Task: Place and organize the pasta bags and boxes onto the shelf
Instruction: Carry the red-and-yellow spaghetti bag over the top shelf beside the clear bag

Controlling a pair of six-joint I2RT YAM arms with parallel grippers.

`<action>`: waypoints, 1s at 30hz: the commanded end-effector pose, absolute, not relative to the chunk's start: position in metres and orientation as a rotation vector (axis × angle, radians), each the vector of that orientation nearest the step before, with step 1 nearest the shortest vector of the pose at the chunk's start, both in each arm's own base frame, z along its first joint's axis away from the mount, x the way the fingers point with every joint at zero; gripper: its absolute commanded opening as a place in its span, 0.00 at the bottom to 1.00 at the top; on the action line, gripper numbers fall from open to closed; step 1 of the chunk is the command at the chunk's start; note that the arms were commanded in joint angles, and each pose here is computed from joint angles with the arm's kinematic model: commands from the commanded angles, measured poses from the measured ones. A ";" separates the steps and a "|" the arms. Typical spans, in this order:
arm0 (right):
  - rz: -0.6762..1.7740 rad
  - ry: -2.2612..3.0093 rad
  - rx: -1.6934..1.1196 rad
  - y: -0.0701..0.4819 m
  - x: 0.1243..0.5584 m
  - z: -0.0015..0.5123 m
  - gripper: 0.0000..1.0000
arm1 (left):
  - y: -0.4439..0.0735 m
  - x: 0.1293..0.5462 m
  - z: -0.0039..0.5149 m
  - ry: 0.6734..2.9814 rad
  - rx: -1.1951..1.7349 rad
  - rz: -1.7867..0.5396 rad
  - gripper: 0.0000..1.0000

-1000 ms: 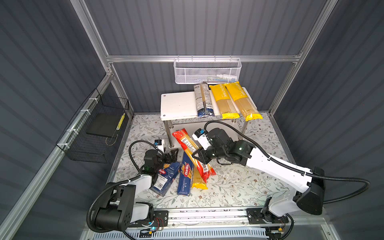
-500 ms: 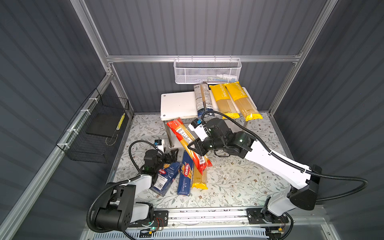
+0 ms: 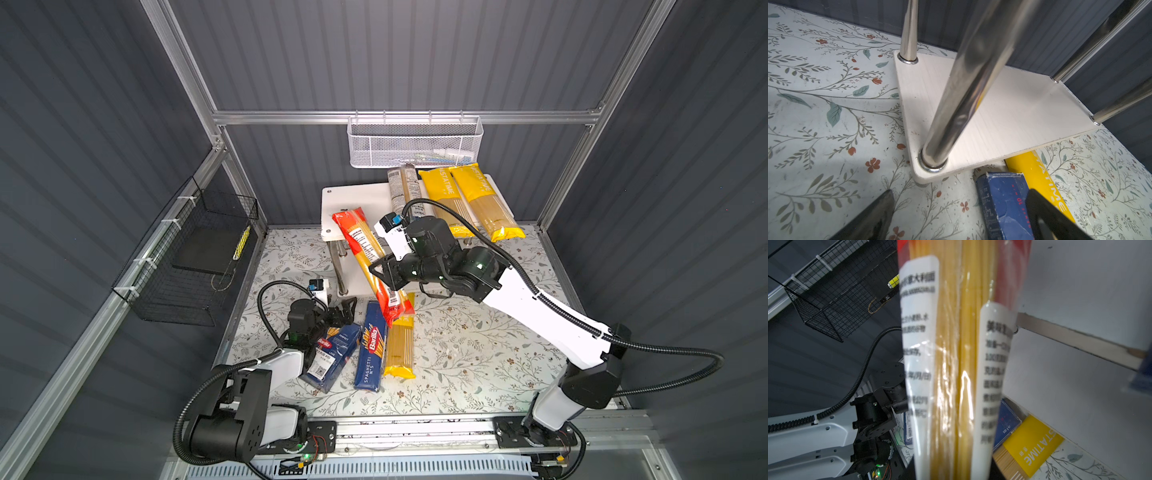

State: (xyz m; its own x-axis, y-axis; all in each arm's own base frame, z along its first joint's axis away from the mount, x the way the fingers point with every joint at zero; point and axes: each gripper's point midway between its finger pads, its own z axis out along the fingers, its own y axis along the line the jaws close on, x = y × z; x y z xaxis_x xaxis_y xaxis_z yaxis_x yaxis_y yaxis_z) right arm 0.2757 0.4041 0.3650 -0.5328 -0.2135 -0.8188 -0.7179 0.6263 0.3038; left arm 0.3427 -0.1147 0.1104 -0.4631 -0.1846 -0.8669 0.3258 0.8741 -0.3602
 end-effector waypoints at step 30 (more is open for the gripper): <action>0.792 1.674 -0.443 0.424 0.385 0.481 0.24 | -0.117 0.324 0.083 2.070 0.079 -0.631 0.99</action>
